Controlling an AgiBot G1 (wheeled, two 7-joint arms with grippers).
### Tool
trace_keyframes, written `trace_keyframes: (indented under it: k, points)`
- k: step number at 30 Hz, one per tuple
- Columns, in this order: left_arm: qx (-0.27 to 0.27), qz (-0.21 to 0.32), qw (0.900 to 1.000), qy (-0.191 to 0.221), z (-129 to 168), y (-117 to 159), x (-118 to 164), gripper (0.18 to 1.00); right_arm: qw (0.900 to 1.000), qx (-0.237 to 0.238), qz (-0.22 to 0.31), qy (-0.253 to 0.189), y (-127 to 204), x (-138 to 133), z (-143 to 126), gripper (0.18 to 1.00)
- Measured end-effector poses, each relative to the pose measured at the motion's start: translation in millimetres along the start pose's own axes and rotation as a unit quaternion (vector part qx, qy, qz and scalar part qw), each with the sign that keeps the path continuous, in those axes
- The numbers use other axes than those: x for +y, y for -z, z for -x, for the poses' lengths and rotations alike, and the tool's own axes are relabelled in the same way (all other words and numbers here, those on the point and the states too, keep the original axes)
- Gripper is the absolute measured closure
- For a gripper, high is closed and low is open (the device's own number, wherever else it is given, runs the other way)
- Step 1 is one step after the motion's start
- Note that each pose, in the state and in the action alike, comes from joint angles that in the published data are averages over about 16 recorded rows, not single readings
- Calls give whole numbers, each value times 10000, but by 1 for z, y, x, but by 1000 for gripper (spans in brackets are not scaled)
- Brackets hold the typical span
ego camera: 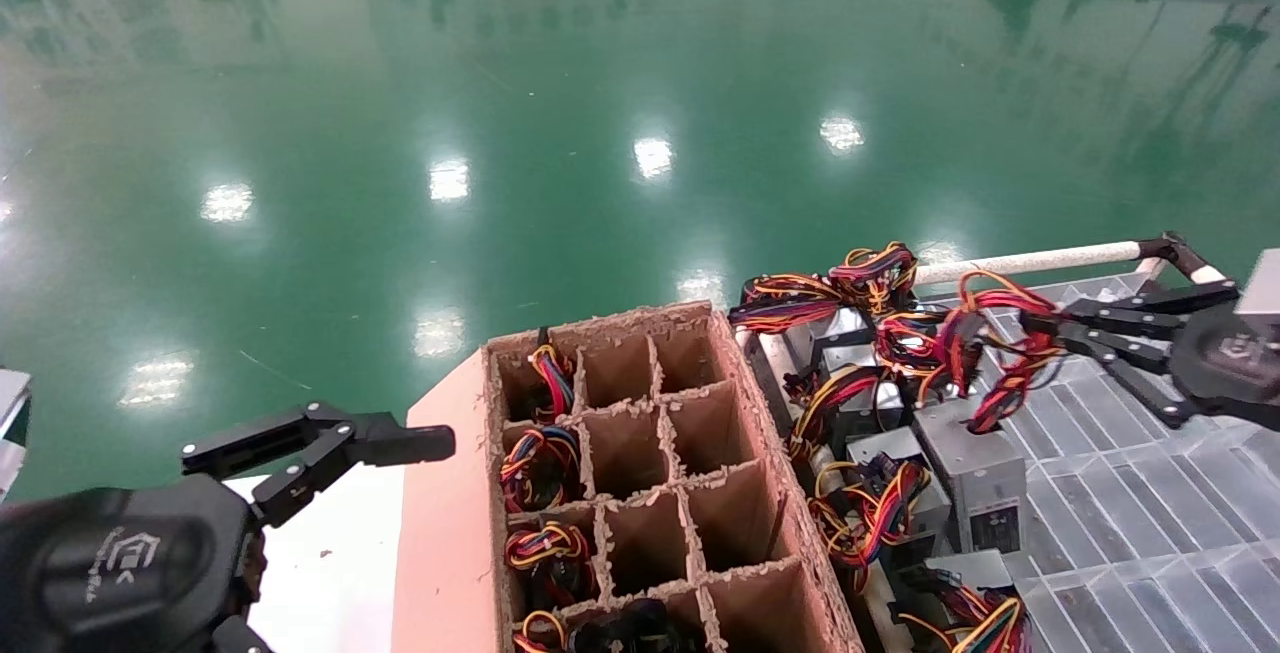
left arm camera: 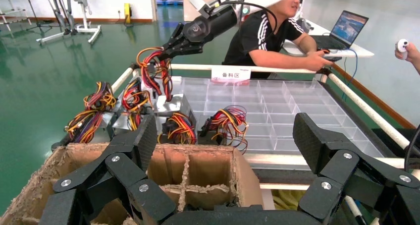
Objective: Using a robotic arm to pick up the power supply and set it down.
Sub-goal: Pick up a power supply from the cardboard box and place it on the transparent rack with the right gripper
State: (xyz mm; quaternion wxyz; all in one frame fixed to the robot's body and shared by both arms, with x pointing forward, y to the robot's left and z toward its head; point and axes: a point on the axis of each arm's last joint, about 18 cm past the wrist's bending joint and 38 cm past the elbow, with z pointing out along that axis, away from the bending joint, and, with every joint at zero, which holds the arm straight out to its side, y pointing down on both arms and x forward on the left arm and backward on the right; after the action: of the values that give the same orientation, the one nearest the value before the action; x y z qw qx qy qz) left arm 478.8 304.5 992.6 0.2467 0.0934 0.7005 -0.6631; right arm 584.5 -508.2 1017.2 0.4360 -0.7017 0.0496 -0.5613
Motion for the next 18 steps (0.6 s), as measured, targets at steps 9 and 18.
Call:
trace_keyframes:
  k: [9,18]
  points:
    - [0,0,10000,0,0,0,0,184,9998,-96,-178,-29,-10,-7,4,979]
    - [0,0,10000,0,0,0,0,184,9992,-132,-345,-175,-13,-5,13,979]
